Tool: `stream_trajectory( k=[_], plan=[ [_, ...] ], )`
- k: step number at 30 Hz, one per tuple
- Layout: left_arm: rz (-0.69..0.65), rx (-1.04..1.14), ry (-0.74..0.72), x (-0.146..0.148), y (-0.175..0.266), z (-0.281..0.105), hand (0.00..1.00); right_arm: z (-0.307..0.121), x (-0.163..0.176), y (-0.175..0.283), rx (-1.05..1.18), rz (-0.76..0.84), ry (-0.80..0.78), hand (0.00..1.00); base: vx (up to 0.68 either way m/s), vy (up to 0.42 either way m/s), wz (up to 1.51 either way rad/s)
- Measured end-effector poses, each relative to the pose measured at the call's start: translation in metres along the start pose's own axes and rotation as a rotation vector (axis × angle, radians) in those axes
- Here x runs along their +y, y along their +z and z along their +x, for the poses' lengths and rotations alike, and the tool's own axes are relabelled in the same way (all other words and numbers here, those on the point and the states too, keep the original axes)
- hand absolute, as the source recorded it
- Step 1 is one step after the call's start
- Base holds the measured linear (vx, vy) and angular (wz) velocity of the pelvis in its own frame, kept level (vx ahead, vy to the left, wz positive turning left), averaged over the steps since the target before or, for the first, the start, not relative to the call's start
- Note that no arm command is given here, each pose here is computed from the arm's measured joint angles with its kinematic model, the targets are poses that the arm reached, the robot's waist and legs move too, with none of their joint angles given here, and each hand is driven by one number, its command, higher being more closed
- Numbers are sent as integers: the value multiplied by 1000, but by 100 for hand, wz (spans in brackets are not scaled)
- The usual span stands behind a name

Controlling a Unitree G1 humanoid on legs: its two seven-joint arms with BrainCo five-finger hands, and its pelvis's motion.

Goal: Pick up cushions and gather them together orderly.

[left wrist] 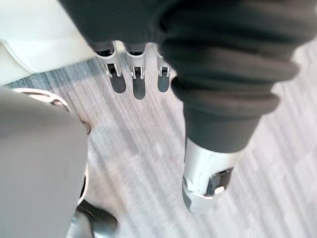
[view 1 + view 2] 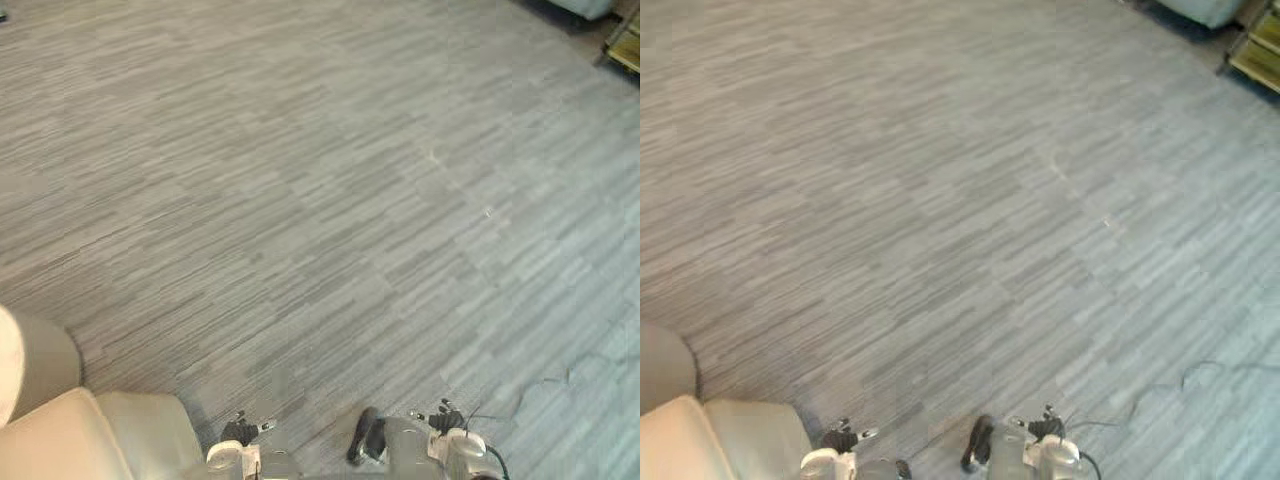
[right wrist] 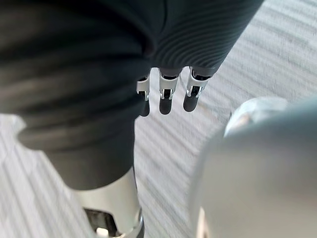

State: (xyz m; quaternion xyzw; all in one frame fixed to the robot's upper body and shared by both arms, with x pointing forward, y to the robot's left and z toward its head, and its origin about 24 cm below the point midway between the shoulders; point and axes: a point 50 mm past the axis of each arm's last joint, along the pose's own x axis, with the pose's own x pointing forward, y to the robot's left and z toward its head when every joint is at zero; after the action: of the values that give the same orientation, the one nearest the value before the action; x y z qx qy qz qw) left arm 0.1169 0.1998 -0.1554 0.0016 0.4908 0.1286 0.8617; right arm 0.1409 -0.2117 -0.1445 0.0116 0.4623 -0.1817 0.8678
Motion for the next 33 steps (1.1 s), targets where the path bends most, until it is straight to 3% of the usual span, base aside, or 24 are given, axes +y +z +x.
stream_trajectory(
  k=[3,5,11,17,22,33],
  plan=[
    [15,7,27,12,-3,0,0,-2,3,-7,19,13,5,0,353,-603,-34],
    [-16,-6,-7,-3,0,-1,0,-1,-1,-6,16,26,-9,0,309,-537,-33],
    [-44,-109,-22,-11,21,-1,0,-1,-9,-13,58,49,-39,0,402,-263,-56],
    [-69,-144,-25,-14,32,-1,0,-2,-8,-17,74,117,-64,0,412,18,-73],
    [-60,-138,-11,-8,32,1,0,-7,14,-19,58,152,-16,0,550,100,-62],
    [-5,-40,-5,-4,11,1,0,-4,7,-3,-11,120,-12,0,512,-42,-20]
  ],
)
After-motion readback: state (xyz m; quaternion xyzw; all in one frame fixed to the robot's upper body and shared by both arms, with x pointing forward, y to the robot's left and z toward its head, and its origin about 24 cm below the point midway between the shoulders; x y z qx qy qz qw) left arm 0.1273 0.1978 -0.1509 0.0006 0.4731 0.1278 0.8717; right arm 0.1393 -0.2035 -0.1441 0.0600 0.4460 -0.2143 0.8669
